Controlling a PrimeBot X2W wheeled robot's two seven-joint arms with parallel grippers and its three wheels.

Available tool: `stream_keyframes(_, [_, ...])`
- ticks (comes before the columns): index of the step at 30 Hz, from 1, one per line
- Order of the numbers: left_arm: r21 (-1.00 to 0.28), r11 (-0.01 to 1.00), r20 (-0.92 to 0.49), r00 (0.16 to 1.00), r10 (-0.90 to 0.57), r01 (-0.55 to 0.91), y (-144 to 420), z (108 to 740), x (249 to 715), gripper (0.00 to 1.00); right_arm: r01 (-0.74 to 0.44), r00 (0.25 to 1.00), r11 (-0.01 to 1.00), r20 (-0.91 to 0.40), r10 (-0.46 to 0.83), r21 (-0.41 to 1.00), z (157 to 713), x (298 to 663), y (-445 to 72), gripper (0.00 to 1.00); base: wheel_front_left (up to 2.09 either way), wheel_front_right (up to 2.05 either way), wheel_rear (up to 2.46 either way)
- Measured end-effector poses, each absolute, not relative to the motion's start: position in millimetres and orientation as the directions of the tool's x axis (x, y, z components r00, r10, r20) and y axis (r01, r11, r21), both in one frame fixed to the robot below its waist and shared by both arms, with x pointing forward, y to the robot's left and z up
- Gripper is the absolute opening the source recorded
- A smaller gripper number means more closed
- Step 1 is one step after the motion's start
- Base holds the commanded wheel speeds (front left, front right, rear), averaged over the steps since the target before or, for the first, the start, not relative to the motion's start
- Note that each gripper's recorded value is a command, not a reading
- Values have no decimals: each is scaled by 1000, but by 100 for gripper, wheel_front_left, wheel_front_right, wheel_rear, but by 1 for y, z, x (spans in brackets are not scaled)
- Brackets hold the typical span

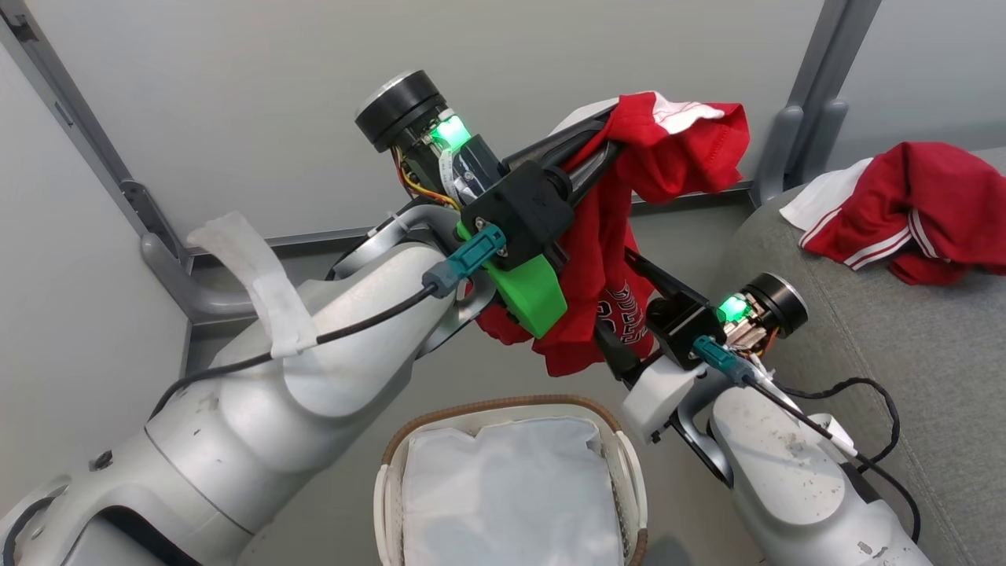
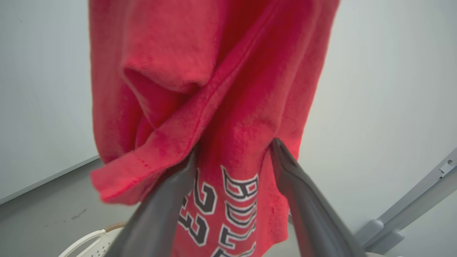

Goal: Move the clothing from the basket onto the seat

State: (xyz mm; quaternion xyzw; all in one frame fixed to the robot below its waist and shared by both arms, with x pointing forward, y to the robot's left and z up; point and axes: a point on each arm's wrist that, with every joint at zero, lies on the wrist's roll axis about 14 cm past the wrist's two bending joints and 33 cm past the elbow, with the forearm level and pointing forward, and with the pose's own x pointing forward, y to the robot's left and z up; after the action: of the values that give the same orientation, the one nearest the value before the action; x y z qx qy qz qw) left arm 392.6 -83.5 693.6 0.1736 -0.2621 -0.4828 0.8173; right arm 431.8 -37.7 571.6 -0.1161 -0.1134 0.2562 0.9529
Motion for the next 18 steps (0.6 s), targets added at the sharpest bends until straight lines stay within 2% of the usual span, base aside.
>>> stream_keyframes(1, [536,473,262,395,-880,699,-83,694,392,0,-465,842,840,154,517,-279,572,433,-37,20,0,0,0])
stream_keyframes(2, [535,474,264,394,-880,700,-83,694,392,0,-468,841,839,153,520,-279,572,434,-36,20,0,0,0])
stream_keyframes(3, [530,477,267,395,-879,702,-83,695,392,0,-470,839,837,152,522,-281,572,435,-35,0,0,0,0])
stream_keyframes(10, [465,531,271,457,-847,709,-66,684,406,0,-462,845,846,156,511,-265,574,442,-38,0,0,0,0])
stream_keyframes(16, [337,618,278,552,-786,710,-47,664,422,0,-420,870,875,167,463,-240,574,450,-55,0,0,0,0])
stream_keyframes(17, [313,633,277,569,-774,708,-43,658,424,12,-409,875,882,171,452,-234,575,451,-58,0,0,0,0])
stream_keyframes(18, [281,650,274,589,-760,706,-40,652,426,38,-399,881,888,176,440,-228,575,452,-62,0,0,0,0])
